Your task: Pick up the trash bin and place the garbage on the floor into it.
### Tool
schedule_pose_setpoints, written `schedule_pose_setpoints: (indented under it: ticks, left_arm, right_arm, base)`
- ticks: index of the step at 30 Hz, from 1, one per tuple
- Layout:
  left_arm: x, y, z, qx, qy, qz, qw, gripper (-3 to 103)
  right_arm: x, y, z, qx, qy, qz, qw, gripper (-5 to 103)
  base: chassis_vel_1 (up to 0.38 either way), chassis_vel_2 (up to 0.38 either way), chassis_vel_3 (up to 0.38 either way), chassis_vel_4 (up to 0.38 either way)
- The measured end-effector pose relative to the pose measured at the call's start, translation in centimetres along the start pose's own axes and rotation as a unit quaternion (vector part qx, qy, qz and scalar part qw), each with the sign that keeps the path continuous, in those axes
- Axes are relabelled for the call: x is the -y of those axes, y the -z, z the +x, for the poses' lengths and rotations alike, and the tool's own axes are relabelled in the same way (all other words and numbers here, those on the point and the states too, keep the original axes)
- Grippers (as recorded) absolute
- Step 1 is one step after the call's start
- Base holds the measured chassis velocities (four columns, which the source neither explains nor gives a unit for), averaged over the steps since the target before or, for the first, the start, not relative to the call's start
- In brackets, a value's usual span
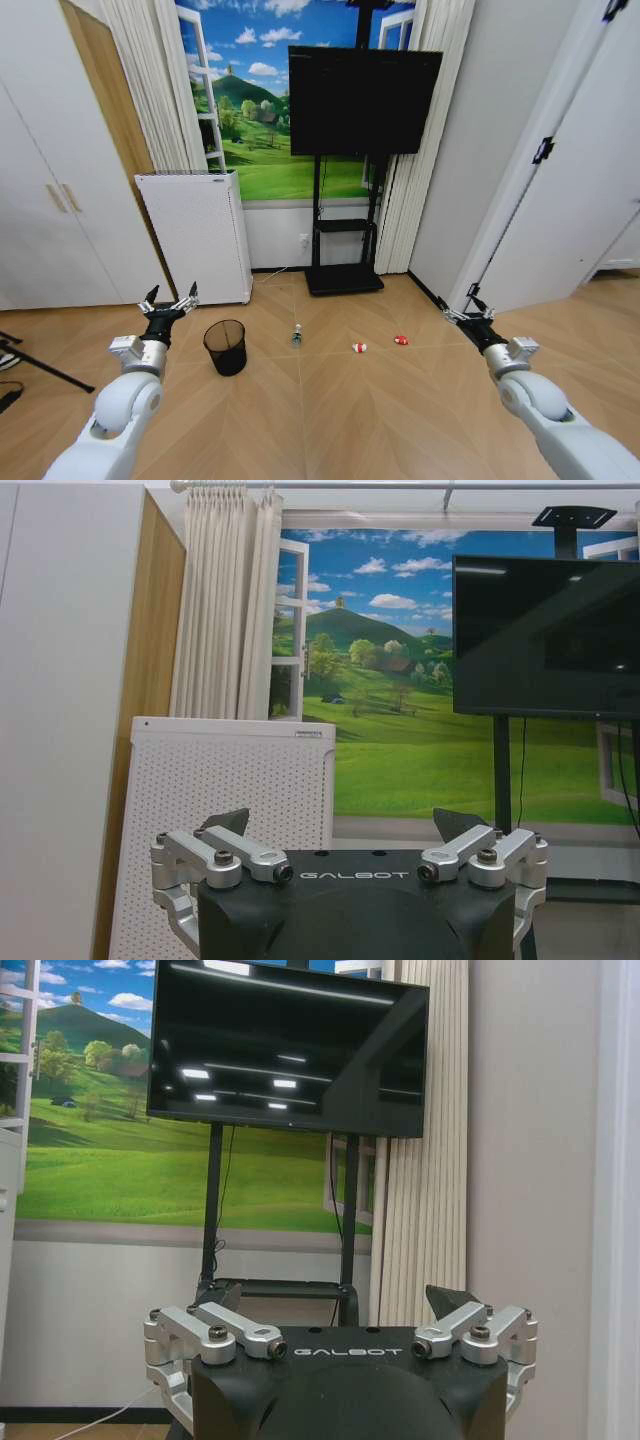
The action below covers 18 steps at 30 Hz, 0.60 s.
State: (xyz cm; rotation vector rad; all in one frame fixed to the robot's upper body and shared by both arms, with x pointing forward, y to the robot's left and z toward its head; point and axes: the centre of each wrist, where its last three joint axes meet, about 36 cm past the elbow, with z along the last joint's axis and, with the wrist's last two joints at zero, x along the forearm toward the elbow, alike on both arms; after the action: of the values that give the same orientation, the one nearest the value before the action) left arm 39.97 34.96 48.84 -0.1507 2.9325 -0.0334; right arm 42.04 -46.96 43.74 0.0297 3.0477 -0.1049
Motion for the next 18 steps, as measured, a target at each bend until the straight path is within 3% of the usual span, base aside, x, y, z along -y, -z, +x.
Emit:
schedule_pose_setpoints:
  ticks: [18]
  left_arm:
    - [0.17, 0.19, 0.04, -0.002, -0.005, -0.002, 1.0, 100]
  right_arm:
    - [0.14, 0.16, -0.22, 0.001, 0.0, -0.003, 1.0, 100]
  base:
    - [-0.356, 0.363, 0.368, -0.359]
